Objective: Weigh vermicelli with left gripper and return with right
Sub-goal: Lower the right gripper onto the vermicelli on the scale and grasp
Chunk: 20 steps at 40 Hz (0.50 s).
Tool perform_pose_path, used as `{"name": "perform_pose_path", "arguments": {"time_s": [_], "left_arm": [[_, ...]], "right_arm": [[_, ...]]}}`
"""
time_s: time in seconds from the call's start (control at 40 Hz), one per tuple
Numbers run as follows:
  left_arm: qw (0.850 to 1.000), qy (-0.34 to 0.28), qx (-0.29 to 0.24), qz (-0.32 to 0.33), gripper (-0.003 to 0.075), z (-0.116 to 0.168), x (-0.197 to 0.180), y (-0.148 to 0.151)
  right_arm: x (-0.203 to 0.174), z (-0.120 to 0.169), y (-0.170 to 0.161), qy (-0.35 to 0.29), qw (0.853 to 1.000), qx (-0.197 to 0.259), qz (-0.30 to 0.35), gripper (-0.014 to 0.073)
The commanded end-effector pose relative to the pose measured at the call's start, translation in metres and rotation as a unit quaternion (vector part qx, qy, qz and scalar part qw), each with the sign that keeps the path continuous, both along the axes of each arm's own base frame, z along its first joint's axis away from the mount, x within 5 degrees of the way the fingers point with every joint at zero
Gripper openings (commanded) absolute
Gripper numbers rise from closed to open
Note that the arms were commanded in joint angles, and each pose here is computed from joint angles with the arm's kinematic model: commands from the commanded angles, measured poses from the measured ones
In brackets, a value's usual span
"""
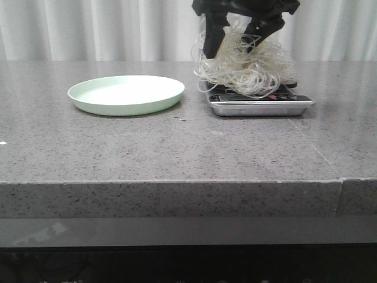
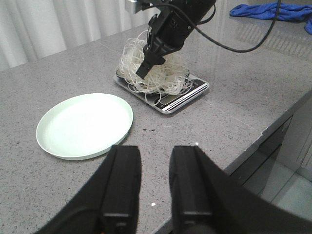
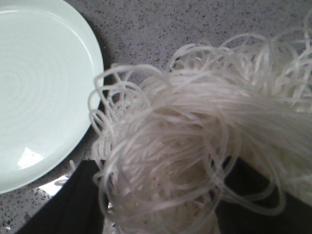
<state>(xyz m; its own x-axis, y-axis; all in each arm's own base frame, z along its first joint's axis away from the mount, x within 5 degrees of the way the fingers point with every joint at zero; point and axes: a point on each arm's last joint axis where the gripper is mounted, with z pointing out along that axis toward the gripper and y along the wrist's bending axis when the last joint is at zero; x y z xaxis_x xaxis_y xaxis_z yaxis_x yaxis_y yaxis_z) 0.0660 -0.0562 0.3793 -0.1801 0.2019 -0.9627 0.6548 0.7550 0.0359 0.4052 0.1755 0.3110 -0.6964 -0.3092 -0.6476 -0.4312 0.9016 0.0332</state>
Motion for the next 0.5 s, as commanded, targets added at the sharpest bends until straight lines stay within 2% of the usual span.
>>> {"name": "perform_pose_path", "arguments": {"time_s": [0.0, 0.1, 0.175, 0.35, 0.474], "left_arm": [[0.999, -0.029, -0.036, 0.000, 0.0245, 0.014, 0.000, -0.001], [0.999, -0.029, -0.036, 0.000, 0.0216, 0.014, 0.000, -0.001], [0.999, -0.029, -0.036, 0.000, 0.0191, 0.014, 0.000, -0.001], [0.999, -0.029, -0.036, 0.000, 0.0153, 0.014, 0.000, -0.001], [0.999, -0.029, -0.036, 0.000, 0.0154, 0.014, 0.000, -0.001]], "right_arm": [[-0.005, 0.035, -0.004, -0.058, 0.998, 0.016, 0.001, 0.0379], [-0.005, 0.035, -0.004, -0.059, 0.998, 0.016, 0.000, 0.0239], [-0.005, 0.035, -0.004, -0.059, 0.998, 0.016, 0.000, 0.0171], [-0.005, 0.043, -0.004, -0.063, 0.998, 0.019, 0.002, 0.0165], [-0.012, 0.066, 0.003, -0.069, 0.997, 0.022, 0.014, 0.0165]]}}
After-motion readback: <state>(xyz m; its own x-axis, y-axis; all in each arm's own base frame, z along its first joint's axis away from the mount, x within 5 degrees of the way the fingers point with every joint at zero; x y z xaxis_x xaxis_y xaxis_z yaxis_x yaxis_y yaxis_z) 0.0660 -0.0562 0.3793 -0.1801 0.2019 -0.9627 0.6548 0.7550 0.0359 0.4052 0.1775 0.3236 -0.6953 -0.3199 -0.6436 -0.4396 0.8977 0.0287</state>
